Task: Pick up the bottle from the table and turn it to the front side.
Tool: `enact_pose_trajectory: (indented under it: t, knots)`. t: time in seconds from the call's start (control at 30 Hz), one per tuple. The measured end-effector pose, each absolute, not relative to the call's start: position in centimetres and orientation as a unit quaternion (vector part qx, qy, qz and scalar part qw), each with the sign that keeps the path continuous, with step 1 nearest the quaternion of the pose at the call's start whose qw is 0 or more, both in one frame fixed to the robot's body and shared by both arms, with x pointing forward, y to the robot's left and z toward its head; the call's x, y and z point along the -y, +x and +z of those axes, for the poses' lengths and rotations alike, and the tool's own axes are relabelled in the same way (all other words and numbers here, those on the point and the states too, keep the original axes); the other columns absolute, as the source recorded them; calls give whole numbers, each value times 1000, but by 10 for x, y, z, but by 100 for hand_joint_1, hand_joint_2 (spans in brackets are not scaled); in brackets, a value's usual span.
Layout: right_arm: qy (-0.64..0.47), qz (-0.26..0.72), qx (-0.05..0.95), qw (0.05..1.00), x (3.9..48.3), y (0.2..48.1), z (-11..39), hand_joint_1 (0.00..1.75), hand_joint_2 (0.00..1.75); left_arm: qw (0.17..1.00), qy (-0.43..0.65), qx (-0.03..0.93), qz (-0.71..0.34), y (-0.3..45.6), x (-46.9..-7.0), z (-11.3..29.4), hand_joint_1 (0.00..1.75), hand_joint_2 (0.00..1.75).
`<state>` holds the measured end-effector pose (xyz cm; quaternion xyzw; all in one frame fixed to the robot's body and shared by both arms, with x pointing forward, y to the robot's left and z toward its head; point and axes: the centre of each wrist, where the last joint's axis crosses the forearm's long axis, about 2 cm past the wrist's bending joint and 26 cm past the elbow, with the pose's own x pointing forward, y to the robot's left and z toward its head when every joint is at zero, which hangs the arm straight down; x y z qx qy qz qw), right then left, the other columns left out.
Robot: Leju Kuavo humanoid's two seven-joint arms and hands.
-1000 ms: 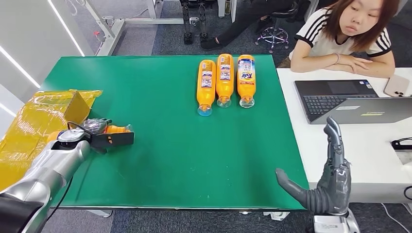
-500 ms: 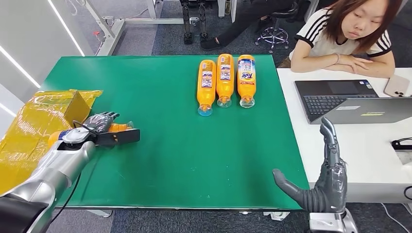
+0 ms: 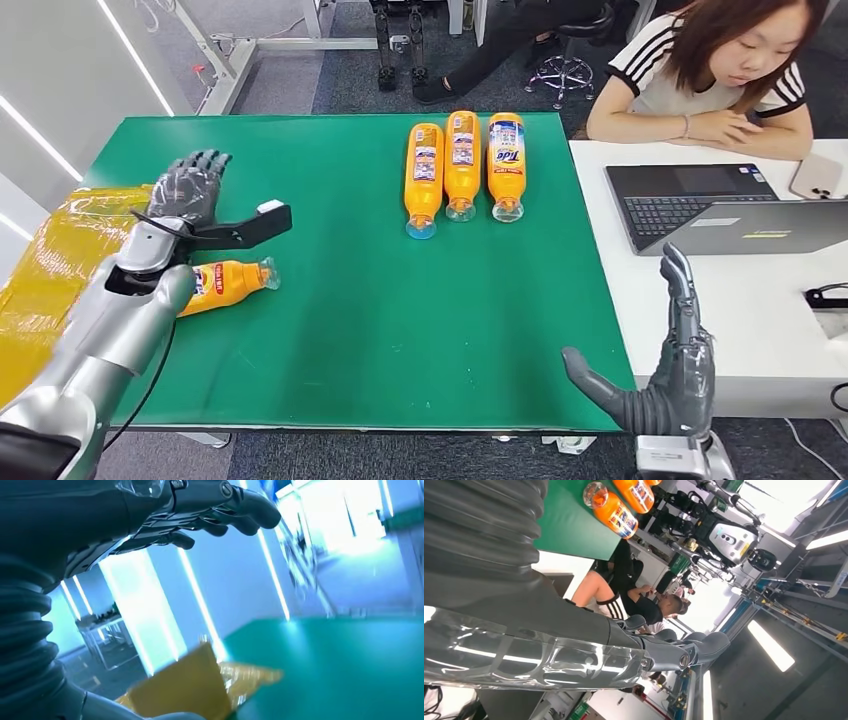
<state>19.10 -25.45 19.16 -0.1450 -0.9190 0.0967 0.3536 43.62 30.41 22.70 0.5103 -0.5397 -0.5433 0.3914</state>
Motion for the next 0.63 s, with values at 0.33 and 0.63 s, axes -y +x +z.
enact_pose_trajectory:
  t: [0.33,0.63]
  knots:
    - [-113,95,928,343,246,214,195,0,175,223,567,676,-414,424,-309,267,0,175]
    - [-46,91,940,326,214,251,208,0,175,357,199,872,-270,447,-243,279,0,175]
